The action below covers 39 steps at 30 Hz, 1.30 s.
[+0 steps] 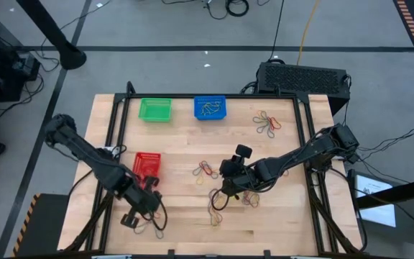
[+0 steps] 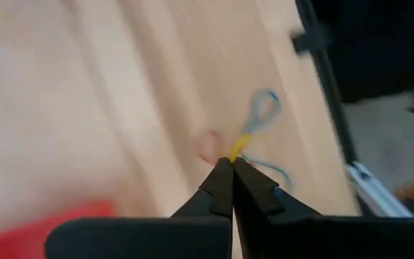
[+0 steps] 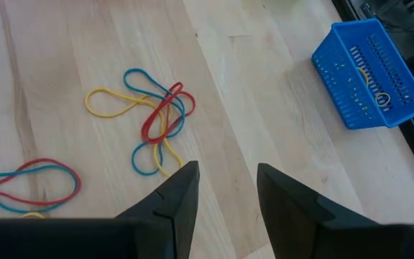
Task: Sort rubber bands into baskets
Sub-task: Put the yellow rubber band into the blue bin
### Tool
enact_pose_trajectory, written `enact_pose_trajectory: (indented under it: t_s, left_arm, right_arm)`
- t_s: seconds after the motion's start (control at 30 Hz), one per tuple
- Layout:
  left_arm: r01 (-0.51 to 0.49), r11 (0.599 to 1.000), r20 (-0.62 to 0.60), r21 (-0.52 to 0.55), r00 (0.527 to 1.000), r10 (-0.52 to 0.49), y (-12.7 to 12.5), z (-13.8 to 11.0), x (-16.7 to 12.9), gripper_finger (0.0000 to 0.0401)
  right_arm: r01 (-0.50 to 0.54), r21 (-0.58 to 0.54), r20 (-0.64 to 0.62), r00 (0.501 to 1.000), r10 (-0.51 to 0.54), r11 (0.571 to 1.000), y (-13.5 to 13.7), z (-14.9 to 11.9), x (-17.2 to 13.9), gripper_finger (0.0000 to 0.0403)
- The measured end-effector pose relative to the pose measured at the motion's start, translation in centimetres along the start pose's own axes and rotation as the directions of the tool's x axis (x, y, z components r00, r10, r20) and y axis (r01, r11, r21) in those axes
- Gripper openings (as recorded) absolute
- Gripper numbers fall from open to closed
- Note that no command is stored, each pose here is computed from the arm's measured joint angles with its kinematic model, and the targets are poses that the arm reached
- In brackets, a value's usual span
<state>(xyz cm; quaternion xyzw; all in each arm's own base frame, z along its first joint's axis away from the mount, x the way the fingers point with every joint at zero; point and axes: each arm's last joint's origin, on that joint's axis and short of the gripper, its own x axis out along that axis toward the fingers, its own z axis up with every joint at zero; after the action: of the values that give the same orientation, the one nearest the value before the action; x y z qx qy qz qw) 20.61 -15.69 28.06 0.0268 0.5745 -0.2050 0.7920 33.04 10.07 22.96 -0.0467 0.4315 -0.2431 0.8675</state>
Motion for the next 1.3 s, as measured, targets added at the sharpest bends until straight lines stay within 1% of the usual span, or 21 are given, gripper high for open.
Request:
enact_pose_trajectory:
  t_s: [0.1, 0.23, 0.37, 0.4, 0.47, 0.53, 0.6, 0.67, 0.7, 0.77, 0.87, 0.97, 1.0, 1.07, 1.17, 1.23, 1.27, 1.3]
  left_arm:
    - [-0.099, 0.993, 0.092, 0.069, 0.991, 0.093, 0.4, 0.6, -3.0, 0.0002]
    - [-0.164, 0.977, 0.206, 0.134, 0.969, 0.135, 1.0, 1.2, -6.7, 0.0002]
    - [-0.254, 0.947, 0.294, 0.198, 0.937, 0.19, 2.1, 1.4, -9.2, 0.0002]
    - [-0.29, 0.934, 0.311, 0.208, 0.925, 0.218, 2.5, 1.5, -9.6, 0.0002]
    - [-0.395, 0.897, 0.343, 0.199, 0.885, 0.314, 3.5, 1.6, -10.4, 0.0002]
    - [-0.507, 0.845, 0.366, 0.168, 0.828, 0.424, 5.0, 1.9, -10.9, 0.0002]
    - [-0.582, 0.8, 0.383, 0.143, 0.778, 0.498, 6.7, 2.4, -11.3, 0.0002]
    - [-0.632, 0.765, 0.401, 0.123, 0.737, 0.545, 8.9, 3.0, -11.8, 0.0002]
    - [-0.646, 0.754, 0.411, 0.121, 0.724, 0.554, 10.1, 3.3, -12.0, 0.0002]
    - [-0.654, 0.746, 0.409, 0.126, 0.719, 0.561, 12.9, 3.5, -12.2, 0.0002]
    - [-0.651, 0.751, 0.438, 0.108, 0.71, 0.552, 17.5, 3.8, -12.6, 0.0002]
    - [-0.638, 0.767, 0.46, 0.069, 0.702, 0.543, 22.6, 3.3, -12.7, 0.0002]
    - [-0.627, 0.777, 0.466, 0.052, 0.704, 0.537, 24.3, 3.0, -12.6, 0.0002]
    - [-0.598, 0.802, 0.467, 0.012, 0.712, 0.524, 27.6, 2.3, -12.0, 0.0002]
    - [-0.569, 0.82, 0.432, -0.054, 0.728, 0.533, 32.3, 1.0, -10.5, 0.0002]
    - [-0.572, 0.816, 0.394, -0.083, 0.733, 0.554, 35.0, 0.1, -9.3, 0.0002]
    - [-0.575, 0.813, 0.383, -0.092, 0.733, 0.562, 36.3, -0.3, -8.6, 0.0002]
    - [-0.577, 0.809, 0.371, -0.112, 0.731, 0.573, 37.5, -0.9, -8.2, 0.0002]
  right_arm:
    - [-0.001, -0.001, -0.002, 1.0, 0.001, 1.0, 0.0, 0.0, 0.0, 0.0135]
    - [-0.002, -0.02, -0.002, 1.0, 0.002, 1.0, 0.0, 0.0, 0.0, 0.0135]
    - [-0.001, -0.028, -0.003, 1.0, 0.001, 1.0, 0.0, 0.0, 0.0, 0.0135]
    - [-0.001, -0.033, -0.003, 1.0, 0.001, 0.999, 0.0, 0.0, 0.0, 0.0135]
    - [0.0, -0.047, -0.004, 1.0, 0.0, 0.999, 0.0, 0.0, 0.0, 0.0135]
    - [0.003, -0.053, -0.005, 1.0, -0.003, 0.999, 0.0, -0.1, 0.0, 0.0135]
    - [0.006, -0.055, -0.006, 1.0, -0.006, 0.998, -0.1, -0.1, 0.0, 0.0135]
    - [0.013, -0.066, -0.003, 1.0, -0.014, 0.998, -0.2, 0.0, 0.1, 0.0135]
    - [0.016, -0.072, -0.003, 1.0, -0.017, 0.997, -0.2, 0.0, 0.1, 0.0135]
    - [0.028, -0.075, -0.001, 1.0, -0.028, 0.997, -0.4, 0.1, 0.2, 0.0135]
    - [0.123, -0.057, 0.025, 0.992, -0.122, 0.991, -0.9, 0.1, 0.3, 0.0135]
    - [0.25, -0.031, 0.047, 0.968, -0.248, 0.968, -1.6, -0.1, 0.4, 0.0134]
    - [0.278, -0.026, 0.047, 0.96, -0.276, 0.96, -1.9, -0.2, 0.4, 0.0134]
    - [0.301, -0.01, 0.032, 0.953, -0.3, 0.954, -2.4, -0.2, 0.7, 0.0126]
    - [0.328, 0.004, -0.007, 0.945, -0.328, 0.945, -3.7, 0.1, 1.6, 0.0089]
    - [0.355, 0.01, -0.032, 0.934, -0.355, 0.935, -4.9, 0.4, 2.3, 0.0049]
    - [0.367, 0.0, -0.041, 0.929, -0.367, 0.93, -5.4, 0.4, 2.8, 0.0027]
    - [0.377, -0.021, -0.049, 0.925, -0.378, 0.926, -6.1, 0.5, 3.3, 0.0014]
